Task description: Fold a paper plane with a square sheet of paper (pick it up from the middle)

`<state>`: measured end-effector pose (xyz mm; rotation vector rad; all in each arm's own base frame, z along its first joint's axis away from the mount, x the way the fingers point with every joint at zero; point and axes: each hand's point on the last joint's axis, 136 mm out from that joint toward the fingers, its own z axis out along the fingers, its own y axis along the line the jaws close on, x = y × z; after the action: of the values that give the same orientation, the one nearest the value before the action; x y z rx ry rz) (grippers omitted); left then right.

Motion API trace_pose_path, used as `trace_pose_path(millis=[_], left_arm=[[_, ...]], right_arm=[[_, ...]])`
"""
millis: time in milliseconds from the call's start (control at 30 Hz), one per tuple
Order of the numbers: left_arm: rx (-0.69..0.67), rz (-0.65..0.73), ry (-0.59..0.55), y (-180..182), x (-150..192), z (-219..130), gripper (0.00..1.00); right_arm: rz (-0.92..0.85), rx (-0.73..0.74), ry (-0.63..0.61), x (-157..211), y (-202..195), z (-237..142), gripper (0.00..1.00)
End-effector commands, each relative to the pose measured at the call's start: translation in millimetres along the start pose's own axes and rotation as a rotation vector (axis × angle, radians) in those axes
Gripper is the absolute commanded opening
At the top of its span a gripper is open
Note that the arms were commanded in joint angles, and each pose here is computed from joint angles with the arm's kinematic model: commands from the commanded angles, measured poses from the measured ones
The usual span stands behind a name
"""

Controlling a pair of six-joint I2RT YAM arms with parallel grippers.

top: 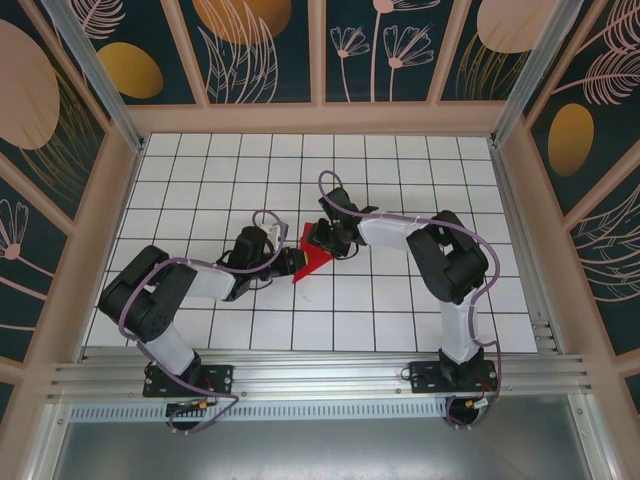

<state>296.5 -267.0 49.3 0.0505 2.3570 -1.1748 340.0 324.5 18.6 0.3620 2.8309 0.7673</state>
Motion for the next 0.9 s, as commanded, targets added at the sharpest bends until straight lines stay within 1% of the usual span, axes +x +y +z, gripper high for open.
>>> trace_pose_path(millis=[0, 300, 467, 500, 867], left_arm=[[-0.051, 0.004, -0.005, 10, -4, 4, 0.18], [-0.107, -0.009, -0.006, 22, -5, 6, 0.16], [-0.115, -0.009, -0.008, 22, -6, 6, 0.15], [-0.132, -0.023, 0.012, 31, 1, 10, 0.15], [-0.145, -0.037, 0.038, 36, 6, 14, 0.13]], right_arm=[[0.081, 0.315, 0.093, 32, -102, 32, 0.47], [0.075, 0.321, 0.094, 33, -103, 32, 0.47], [0.064, 0.326, 0.091, 32, -104, 32, 0.47], [0.062, 0.328, 0.09, 32, -104, 32, 0.47], [0.057, 0.363, 0.095, 34, -112, 35, 0.44]])
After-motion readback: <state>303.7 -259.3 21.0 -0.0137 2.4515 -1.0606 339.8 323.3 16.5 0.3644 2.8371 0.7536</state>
